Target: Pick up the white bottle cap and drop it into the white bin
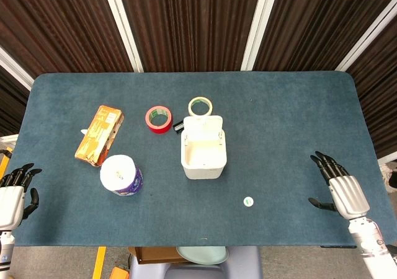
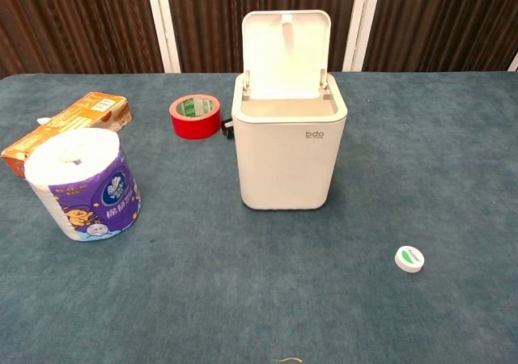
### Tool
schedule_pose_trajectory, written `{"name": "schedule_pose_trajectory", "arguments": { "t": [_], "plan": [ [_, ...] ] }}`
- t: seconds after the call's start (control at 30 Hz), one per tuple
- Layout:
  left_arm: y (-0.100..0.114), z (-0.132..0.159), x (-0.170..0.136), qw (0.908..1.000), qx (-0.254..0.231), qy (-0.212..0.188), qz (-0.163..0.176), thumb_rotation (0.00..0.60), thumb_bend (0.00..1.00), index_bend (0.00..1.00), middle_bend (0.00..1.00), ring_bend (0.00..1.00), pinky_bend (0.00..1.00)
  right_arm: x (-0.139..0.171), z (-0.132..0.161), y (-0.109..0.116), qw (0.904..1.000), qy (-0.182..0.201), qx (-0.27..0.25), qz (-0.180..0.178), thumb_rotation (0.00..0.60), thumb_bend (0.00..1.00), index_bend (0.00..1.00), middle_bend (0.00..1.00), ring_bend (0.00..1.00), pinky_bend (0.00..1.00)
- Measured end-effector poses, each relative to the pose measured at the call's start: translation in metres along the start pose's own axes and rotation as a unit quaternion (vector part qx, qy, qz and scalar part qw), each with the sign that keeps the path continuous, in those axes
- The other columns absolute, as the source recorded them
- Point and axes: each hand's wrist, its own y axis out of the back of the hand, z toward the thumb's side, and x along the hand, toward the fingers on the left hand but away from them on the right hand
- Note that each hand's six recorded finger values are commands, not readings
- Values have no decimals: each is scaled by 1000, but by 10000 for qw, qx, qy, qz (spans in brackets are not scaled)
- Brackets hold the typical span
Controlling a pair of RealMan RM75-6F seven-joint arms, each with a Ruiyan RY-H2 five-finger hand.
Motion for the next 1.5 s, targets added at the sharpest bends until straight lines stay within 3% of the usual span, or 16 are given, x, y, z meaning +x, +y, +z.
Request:
{"name": "schedule_pose_trajectory", "arguments": {
  "t": [0.1, 0.17, 0.23, 0.3, 0.4, 0.5, 0.7, 1.13, 1.5],
  "plan": [
    [-1, 1, 0, 10000, 24, -7, -33, 600, 693, 250, 141, 178, 254, -2, 3, -1, 9998, 164, -71, -37, 600, 204, 211, 170, 137, 345],
    [-1, 1, 0, 10000, 29, -22, -25, 600, 693, 251, 141, 178, 255, -3, 6, -1, 9994, 317, -133, -104, 600, 204, 248, 242, 193, 432],
    [0, 1, -1, 10000, 23, -11, -16, 600, 694, 251, 142, 178, 254, -3, 10, -2, 9984, 511, -178, -155, 600, 203, 284, 324, 289, 557],
    [1, -1, -2, 10000, 3, 23, 0, 600, 694, 251, 143, 178, 255, -4, 14, -2, 9971, 700, -218, -201, 600, 203, 329, 438, 469, 709],
    [4, -2, -2, 10000, -36, 49, 33, 600, 694, 252, 145, 178, 255, -9, 25, -3, 9941, 1021, -276, -248, 600, 203, 382, 595, 662, 876],
    [5, -4, -3, 9999, -84, 65, 62, 600, 693, 252, 145, 177, 255, -17, 35, -5, 9919, 1230, -264, -199, 600, 203, 413, 707, 771, 978],
    [8, -9, -3, 9997, -169, 138, 84, 600, 694, 252, 145, 178, 255, -31, 57, -16, 9889, 1469, -79, 201, 600, 204, 452, 795, 853, 1000],
    [13, -17, -4, 9991, -323, 249, 125, 600, 693, 254, 150, 178, 258, -60, 92, -63, 9731, 1716, 457, 1469, 600, 221, 497, 824, 882, 1000],
    [14, -18, -4, 9989, -371, 270, 105, 600, 694, 257, 155, 180, 259, -68, 104, -97, 9635, 1844, 779, 1776, 600, 342, 536, 824, 882, 1000]
  ]
}}
